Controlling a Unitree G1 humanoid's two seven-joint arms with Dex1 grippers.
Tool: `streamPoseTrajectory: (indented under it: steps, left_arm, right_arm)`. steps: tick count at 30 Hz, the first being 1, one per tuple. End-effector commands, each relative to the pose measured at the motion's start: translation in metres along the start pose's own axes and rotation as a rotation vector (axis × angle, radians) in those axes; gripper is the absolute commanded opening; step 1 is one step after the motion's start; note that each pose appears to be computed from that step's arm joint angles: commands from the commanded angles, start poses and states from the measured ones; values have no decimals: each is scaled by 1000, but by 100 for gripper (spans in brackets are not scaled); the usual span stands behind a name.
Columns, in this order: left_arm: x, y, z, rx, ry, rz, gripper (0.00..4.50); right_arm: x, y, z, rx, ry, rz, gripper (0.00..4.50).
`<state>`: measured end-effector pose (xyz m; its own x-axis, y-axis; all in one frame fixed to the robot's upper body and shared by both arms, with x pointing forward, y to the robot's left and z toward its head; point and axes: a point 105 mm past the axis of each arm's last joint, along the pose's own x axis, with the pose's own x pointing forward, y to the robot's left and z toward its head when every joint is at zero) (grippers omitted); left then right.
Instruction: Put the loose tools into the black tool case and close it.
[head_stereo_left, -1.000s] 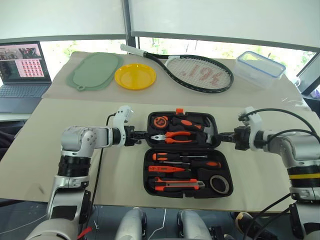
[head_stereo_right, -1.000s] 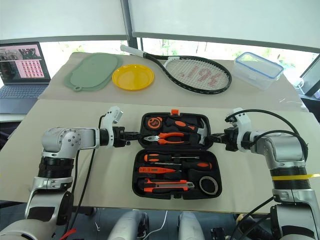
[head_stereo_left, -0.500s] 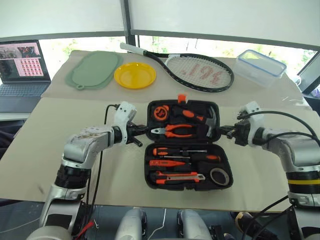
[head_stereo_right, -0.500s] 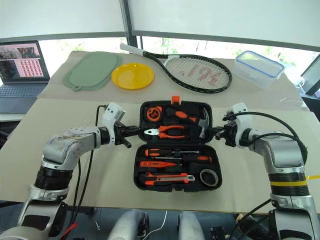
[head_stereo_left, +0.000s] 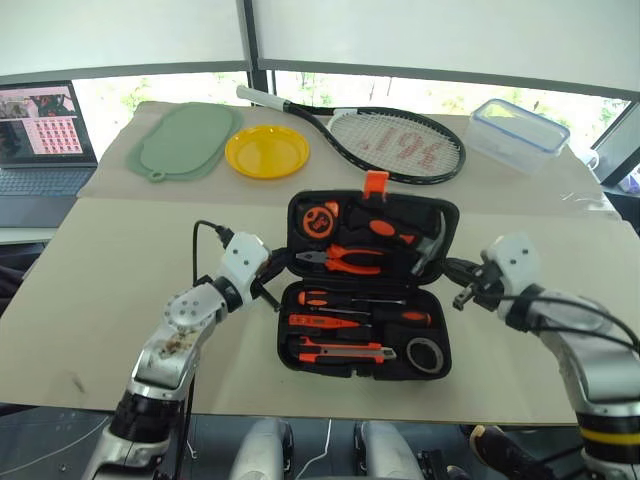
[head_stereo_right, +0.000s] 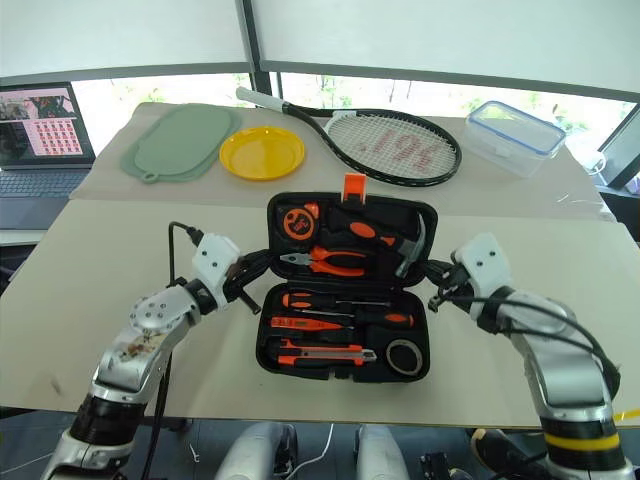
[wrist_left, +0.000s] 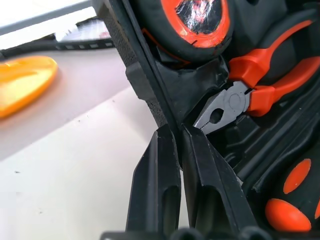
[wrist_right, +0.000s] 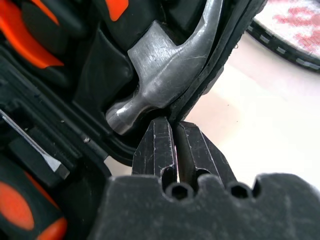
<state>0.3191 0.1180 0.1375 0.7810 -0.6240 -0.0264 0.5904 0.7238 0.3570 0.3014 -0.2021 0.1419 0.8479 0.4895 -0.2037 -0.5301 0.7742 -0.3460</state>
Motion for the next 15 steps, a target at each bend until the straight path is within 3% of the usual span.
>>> streamPoseTrajectory:
  steps: [1,2,11,15]
  left_arm:
    - [-13,9,11,87,-57,85,0]
    - [-17,12,9,76,-54,115,0]
    - [-62,29,6,-2,-12,295,321]
    - [-72,29,-10,-155,71,299,450]
  right_arm:
    - [-7,11,6,-128,-70,-23,7]
    - [-9,13,6,-153,-89,-34,7]
    - [-51,20,4,-243,-141,-63,307]
    - [-57,8,0,18,-98,-97,442]
